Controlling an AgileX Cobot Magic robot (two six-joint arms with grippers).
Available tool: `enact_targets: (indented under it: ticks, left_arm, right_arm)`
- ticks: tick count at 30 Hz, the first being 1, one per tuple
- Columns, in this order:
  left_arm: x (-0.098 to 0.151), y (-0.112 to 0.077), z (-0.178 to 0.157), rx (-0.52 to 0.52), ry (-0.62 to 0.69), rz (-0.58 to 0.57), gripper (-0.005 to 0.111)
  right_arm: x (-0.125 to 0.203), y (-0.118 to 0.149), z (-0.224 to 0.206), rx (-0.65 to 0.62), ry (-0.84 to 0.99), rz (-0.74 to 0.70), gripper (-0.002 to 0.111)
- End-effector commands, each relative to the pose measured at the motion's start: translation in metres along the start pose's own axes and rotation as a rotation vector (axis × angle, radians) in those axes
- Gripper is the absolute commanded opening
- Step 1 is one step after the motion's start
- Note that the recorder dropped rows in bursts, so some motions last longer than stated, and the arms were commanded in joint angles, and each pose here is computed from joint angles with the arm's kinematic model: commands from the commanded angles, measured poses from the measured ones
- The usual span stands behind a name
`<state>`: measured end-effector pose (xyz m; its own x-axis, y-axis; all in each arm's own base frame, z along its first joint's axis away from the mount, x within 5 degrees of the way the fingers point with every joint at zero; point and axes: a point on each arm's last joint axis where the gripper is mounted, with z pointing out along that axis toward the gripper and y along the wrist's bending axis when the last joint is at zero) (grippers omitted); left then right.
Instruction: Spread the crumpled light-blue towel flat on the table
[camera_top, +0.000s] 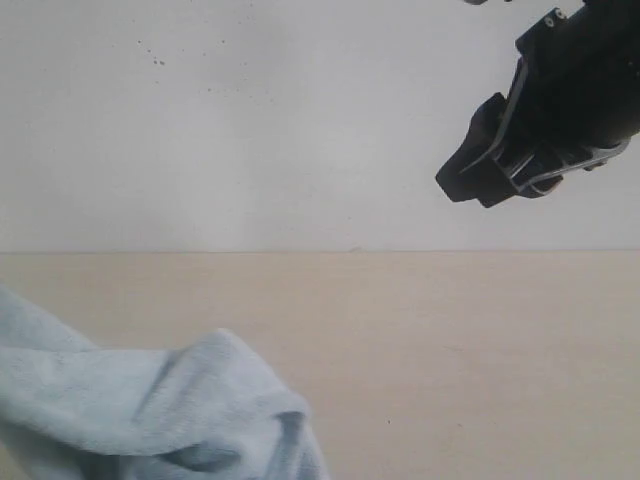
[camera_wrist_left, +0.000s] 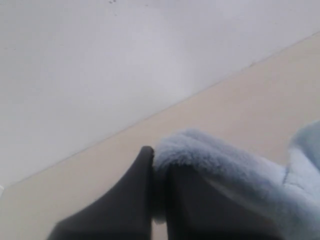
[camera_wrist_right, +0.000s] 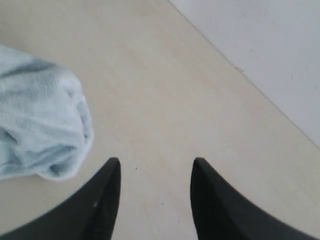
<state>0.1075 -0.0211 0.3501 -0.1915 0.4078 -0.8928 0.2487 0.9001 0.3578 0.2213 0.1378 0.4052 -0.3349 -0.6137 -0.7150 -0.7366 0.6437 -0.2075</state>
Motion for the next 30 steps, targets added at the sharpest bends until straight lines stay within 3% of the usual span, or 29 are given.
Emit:
enact_targets:
  ticks: [1,7,13,24,30]
  left_arm:
    - [-0.004,0.011,-0.022,-0.063,0.021,-0.001,0.004]
    - [-0.004,0.013,-0.025,-0.072,0.043,-0.028,0.004]
    - [-0.004,0.011,-0.022,-0.044,0.053,-0.059,0.004]
    - [-0.002,0.002,0.022,0.008,0.186,-0.023,0.004]
    - [-0.008,-0.001,0.035,0.021,0.136,-0.015,0.004]
  right_arm:
    - [-0.001,0.002,-0.005,-0.017,-0.015,0.045,0.044]
    - [0.001,0.010,0.006,-0.132,0.029,0.031,0.044]
    - [0.004,0.008,0.048,-0.177,0.104,0.010,0.044]
    - [0.023,0.025,0.155,-0.485,0.217,0.057,0.044]
    - [0.027,0.040,0.189,-0.675,0.145,0.116,0.044]
